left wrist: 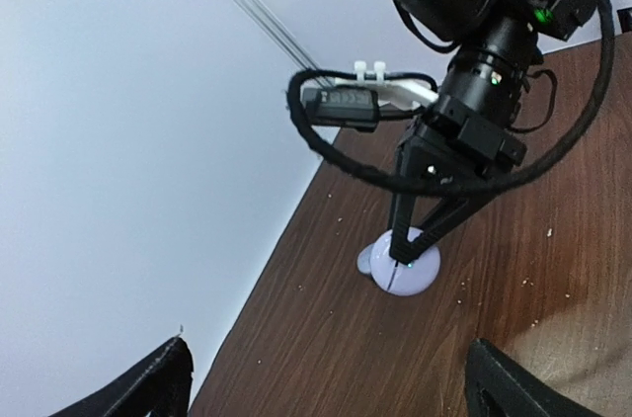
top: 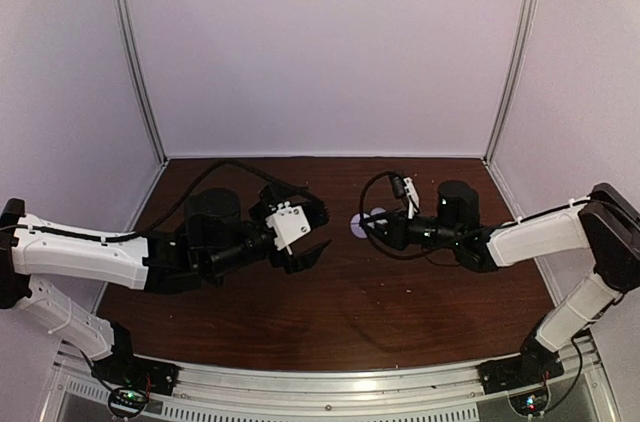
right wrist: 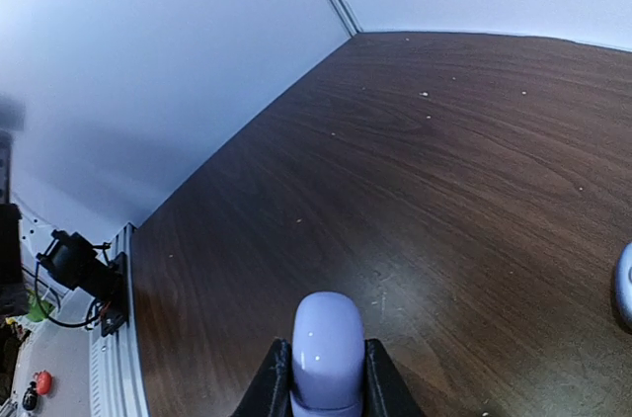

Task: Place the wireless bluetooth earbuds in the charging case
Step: Place the charging case with the earbuds at the center of the board.

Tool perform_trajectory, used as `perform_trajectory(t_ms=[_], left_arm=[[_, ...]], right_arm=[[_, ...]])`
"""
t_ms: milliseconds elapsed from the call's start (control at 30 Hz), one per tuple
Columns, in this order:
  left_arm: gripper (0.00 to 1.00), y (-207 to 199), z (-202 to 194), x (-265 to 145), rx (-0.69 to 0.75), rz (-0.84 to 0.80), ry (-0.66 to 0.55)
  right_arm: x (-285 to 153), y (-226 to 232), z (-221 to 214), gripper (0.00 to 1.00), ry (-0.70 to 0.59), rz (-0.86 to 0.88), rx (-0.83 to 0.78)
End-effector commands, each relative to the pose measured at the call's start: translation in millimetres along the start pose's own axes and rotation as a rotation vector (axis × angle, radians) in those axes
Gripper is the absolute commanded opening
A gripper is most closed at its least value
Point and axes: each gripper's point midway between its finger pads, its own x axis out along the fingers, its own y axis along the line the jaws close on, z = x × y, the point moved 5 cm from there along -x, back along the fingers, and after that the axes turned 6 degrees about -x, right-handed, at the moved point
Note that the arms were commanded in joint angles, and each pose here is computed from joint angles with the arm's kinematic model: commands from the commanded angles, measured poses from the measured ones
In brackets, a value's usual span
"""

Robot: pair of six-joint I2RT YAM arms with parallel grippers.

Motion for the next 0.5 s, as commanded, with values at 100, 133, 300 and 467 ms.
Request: perform_trajectory(t_ms=[100, 133, 300, 467], left_arm=[[0.98, 17.8, 9.9, -3.7, -0.122, 0.105, -0.048], [0.98, 17.1, 9.3, -3.7, -0.122, 0.103, -0.046], [0.98, 17.8, 4.7, -2.8, -0.139, 0.120, -0.021], [0.98, 20.5, 5.1, -7.8, -0.177, 0.133, -0.041]], right_arm=[[39.3, -51.9, -2.8, 0.06, 0.055, -0.116, 0.005], [45.2, -56.1, -4.6, 0.06, 0.064, -0.113, 0.011], [67.9, -75.0, -12.1, 0.06, 0.094, -0.102, 0.051], [82.0, -95.7, -23.4, 0.08, 0.126, -0.128, 0.079]])
